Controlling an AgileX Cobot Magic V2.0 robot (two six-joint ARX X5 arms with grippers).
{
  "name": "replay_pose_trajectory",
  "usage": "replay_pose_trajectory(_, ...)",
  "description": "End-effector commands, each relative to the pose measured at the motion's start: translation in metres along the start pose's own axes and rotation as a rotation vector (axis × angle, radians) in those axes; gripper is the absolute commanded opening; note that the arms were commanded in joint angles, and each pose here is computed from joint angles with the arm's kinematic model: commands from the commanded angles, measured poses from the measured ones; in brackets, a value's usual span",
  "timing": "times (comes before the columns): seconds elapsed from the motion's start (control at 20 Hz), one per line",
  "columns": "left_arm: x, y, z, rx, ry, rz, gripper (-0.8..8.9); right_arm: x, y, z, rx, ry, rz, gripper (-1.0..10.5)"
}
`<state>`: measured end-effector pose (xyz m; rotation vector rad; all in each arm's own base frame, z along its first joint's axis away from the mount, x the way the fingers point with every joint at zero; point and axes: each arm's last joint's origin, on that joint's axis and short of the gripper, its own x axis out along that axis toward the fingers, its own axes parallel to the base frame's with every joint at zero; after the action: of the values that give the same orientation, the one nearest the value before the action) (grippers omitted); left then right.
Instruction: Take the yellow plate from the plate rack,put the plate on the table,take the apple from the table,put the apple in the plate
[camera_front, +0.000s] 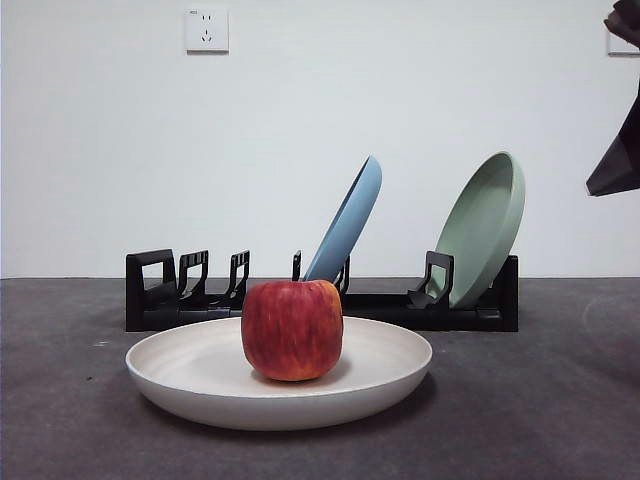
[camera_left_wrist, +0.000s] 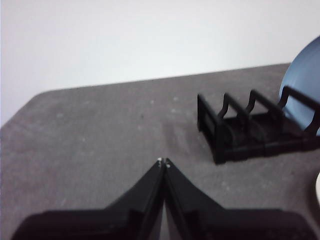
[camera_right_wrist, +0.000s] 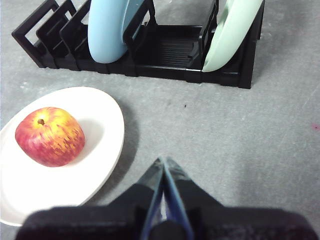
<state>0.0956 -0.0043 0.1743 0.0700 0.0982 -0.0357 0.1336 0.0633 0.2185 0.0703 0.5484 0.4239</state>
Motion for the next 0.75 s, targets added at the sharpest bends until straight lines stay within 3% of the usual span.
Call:
replay_pose_trajectory(0.05,0.003,0.000,-0.013,-0.038,-0.002,0.013,-0.03,0.000,0.000,0.000,0.008,-0.002,-0.001,0.0)
replay_pose_trajectory(0.35,0.003,0.000,-0.028,-0.056,0.090,0.016,-0.03,0.000,0.000,0.000,0.008,-0.002,-0.001,0.0)
replay_pose_trajectory(0.75,0.003,0.000,-0.028,-0.085,0.088,0.019,-0.03,0.000,0.000,0.000,0.008,-0.002,-0.001,0.0)
